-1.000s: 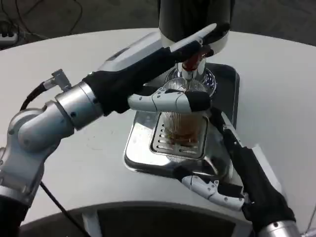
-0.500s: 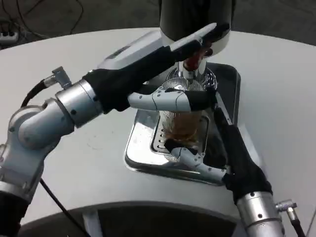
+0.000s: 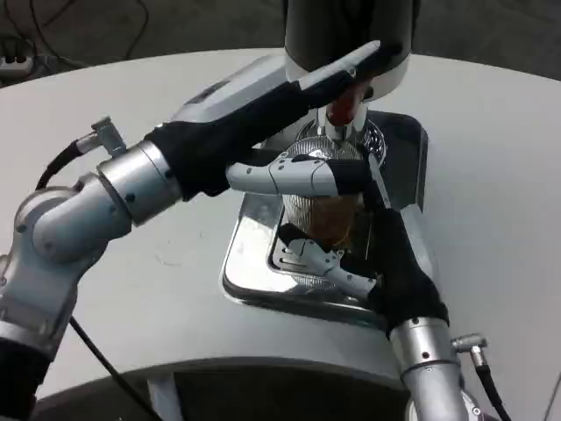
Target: Grasp the cup under the faucet to collect the drink, then remove the cup.
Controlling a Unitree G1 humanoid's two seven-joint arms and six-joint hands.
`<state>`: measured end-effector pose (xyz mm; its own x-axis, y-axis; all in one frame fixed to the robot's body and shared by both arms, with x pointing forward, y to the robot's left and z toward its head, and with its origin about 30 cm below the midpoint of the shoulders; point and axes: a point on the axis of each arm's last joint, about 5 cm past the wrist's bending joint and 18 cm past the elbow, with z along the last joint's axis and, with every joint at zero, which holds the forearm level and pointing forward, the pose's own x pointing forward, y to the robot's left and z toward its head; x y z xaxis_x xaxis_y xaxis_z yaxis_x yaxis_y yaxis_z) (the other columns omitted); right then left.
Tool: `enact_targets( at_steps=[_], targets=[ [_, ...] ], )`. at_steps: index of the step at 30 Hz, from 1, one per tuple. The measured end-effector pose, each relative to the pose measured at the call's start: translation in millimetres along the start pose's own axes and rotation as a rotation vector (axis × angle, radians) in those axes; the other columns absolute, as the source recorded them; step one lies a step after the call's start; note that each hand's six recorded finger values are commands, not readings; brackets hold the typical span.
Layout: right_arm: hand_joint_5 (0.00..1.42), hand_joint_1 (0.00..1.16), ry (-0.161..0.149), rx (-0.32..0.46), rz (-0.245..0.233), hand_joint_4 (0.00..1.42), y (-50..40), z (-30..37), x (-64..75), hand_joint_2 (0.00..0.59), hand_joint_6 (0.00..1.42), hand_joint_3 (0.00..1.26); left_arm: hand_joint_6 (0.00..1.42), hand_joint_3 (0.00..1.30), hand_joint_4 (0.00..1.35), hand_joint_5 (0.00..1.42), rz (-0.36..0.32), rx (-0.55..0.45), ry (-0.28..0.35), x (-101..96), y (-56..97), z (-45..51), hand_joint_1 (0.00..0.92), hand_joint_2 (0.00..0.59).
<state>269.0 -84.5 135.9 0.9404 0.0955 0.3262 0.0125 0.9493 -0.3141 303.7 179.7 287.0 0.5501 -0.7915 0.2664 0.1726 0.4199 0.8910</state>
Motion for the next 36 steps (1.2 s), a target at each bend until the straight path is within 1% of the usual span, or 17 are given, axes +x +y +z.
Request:
enact_targets(
  at_steps=[2, 8, 16, 22, 29, 36],
  targets=[
    [0.00, 0.70, -0.003, 0.005, -0.008, 0.00, 1.6, -0.8, 1.9, 0.187, 0.02, 0.00, 0.08, 0.00, 0.03, 0.14, -0.002, 0.004, 0.001, 0.1, 0.2, -0.2, 0.000, 0.043],
    [0.00, 0.70, -0.004, 0.006, -0.025, 0.00, 2.1, -2.4, 8.5, 0.187, 0.02, 0.00, 0.08, 0.01, 0.03, 0.14, -0.004, 0.024, 0.001, 0.4, 0.0, -0.9, 0.000, 0.047],
    [0.00, 0.70, -0.003, 0.011, -0.040, 0.00, 4.0, -2.2, 15.7, 0.181, 0.02, 0.00, 0.08, 0.01, 0.04, 0.15, -0.020, 0.075, -0.003, 0.4, 3.2, -0.9, 0.000, 0.049],
    [0.00, 0.70, -0.001, 0.013, -0.049, 0.00, 5.6, -2.0, 17.4, 0.179, 0.02, 0.00, 0.09, 0.02, 0.05, 0.15, -0.033, 0.116, -0.006, 0.1, 5.9, -0.6, 0.000, 0.050],
    [0.00, 0.70, 0.001, 0.023, -0.063, 0.00, 9.4, -1.4, 18.7, 0.177, 0.01, 0.00, 0.09, 0.02, 0.06, 0.16, -0.038, 0.128, -0.010, -0.3, 6.3, -0.7, 0.000, 0.050],
    [0.00, 0.69, 0.003, 0.027, -0.070, 0.00, 10.8, -0.8, 19.5, 0.176, 0.00, 0.00, 0.09, 0.03, 0.06, 0.16, -0.046, 0.143, -0.011, -0.4, 7.5, -0.2, 0.000, 0.051]
  ],
)
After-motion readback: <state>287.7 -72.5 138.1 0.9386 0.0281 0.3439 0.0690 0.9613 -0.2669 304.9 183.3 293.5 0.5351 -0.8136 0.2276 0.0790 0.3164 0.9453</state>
